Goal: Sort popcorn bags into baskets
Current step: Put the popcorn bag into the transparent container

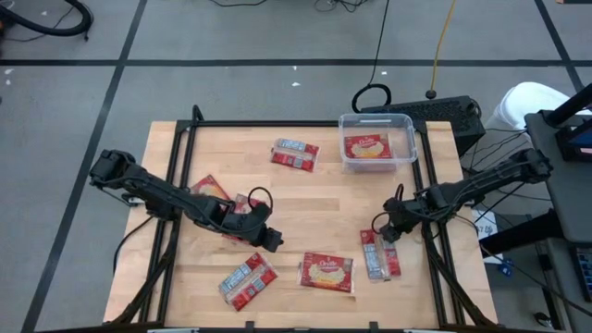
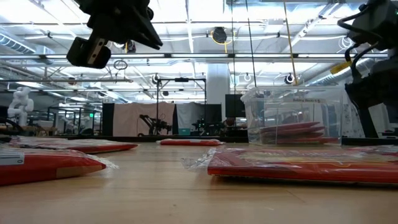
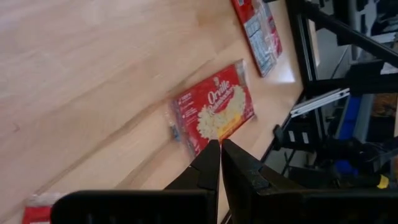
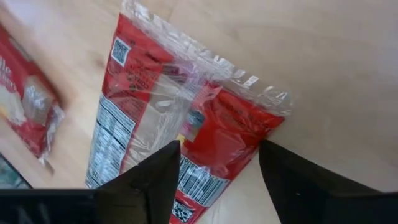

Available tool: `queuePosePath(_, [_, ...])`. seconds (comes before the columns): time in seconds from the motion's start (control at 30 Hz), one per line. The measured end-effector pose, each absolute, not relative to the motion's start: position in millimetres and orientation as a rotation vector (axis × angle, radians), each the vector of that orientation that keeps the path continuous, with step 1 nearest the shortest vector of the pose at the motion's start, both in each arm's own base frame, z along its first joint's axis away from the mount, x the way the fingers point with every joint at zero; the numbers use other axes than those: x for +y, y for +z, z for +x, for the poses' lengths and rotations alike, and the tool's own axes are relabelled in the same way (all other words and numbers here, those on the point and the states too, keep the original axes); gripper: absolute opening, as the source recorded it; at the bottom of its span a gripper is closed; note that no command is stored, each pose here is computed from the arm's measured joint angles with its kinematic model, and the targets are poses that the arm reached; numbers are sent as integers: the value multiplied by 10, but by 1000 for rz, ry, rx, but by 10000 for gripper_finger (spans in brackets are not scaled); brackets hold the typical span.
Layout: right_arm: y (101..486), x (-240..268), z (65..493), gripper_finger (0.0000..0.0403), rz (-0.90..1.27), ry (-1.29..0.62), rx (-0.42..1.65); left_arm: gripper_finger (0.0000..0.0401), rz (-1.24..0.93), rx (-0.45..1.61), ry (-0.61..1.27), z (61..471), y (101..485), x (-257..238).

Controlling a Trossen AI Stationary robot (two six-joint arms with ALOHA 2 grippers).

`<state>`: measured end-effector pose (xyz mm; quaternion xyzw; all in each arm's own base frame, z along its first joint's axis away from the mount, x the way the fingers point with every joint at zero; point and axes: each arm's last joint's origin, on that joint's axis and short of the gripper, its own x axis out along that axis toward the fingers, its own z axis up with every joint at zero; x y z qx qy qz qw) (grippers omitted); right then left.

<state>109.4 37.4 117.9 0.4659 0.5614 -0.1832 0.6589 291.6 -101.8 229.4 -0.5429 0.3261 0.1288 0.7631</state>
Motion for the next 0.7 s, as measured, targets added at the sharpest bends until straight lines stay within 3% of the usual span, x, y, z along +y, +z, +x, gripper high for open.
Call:
queuePosePath(0.2, [1172, 358, 1102, 164, 972, -410, 1232, 21, -1165, 676, 319, 2940, 2299, -941])
queuePosePath(0.47, [1180, 355, 1151, 15, 912, -374, 1158, 21, -1166, 613, 373, 2980, 2310, -827])
queuePosePath(0.7, [1311, 403, 1356, 1, 981, -227, 932, 21, -1173, 531, 382, 3016, 2352, -802])
